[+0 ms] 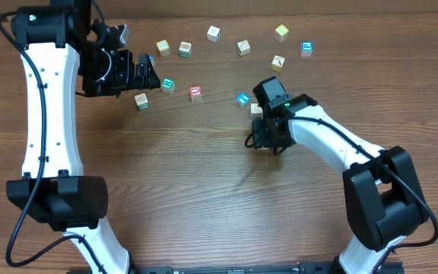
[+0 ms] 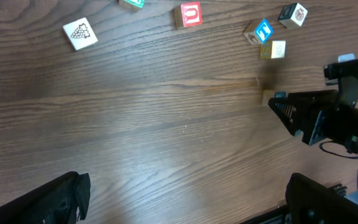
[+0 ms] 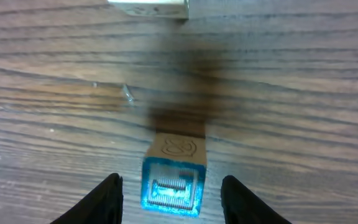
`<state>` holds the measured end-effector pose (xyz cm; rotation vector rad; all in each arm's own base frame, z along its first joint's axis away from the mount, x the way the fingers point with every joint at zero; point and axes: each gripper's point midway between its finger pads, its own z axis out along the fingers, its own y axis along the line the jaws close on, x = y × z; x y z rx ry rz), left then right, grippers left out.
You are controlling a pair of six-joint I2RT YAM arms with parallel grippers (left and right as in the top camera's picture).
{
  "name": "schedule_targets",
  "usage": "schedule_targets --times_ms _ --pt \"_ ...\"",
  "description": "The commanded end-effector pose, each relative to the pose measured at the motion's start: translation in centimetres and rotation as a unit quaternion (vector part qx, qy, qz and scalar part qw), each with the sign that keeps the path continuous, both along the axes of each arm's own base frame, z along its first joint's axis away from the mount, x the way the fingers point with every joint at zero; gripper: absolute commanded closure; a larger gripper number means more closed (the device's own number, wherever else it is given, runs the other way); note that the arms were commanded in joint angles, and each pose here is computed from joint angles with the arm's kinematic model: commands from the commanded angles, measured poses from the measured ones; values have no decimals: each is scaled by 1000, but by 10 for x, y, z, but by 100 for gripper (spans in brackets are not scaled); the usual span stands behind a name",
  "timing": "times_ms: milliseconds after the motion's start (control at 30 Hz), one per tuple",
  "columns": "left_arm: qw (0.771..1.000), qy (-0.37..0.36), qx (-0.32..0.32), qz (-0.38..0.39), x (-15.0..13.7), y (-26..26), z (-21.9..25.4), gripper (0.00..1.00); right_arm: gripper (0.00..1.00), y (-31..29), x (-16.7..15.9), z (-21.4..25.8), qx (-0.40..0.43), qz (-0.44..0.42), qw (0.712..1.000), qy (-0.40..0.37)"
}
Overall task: Form a horizontal line
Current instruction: 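Carry the blue-lettered block toward the front-centre of the table, then lower the blue-lettered block onto the table and open the right gripper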
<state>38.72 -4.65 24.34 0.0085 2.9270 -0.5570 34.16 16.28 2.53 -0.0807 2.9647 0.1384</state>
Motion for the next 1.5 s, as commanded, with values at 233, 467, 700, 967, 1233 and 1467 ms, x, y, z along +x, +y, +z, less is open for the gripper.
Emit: schedule_targets --times_ms 233,467,700,967,1233,1467 --pt "1000 -7 0 -2 4 -2 2 0 58 4 5 -7 11 -1 1000 -16" --pt "1000 -7 0 -2 4 -2 2 0 70 3 5 -7 10 -1 1000 -15" --pt "1000 -7 0 -2 4 -2 2 0 78 -2 -7 -9 -1 -1 1000 9" --pt "1000 -7 0 -2 4 -2 2 1 79 -20 -45 -13 -35 -25 995 88" --pt "1000 -7 0 -2 4 -2 2 1 79 -19 -76 -11 -25 -41 986 158" --pt "1000 -7 0 -2 4 -2 2 0 78 -23 -89 -9 -33 -50 981 184"
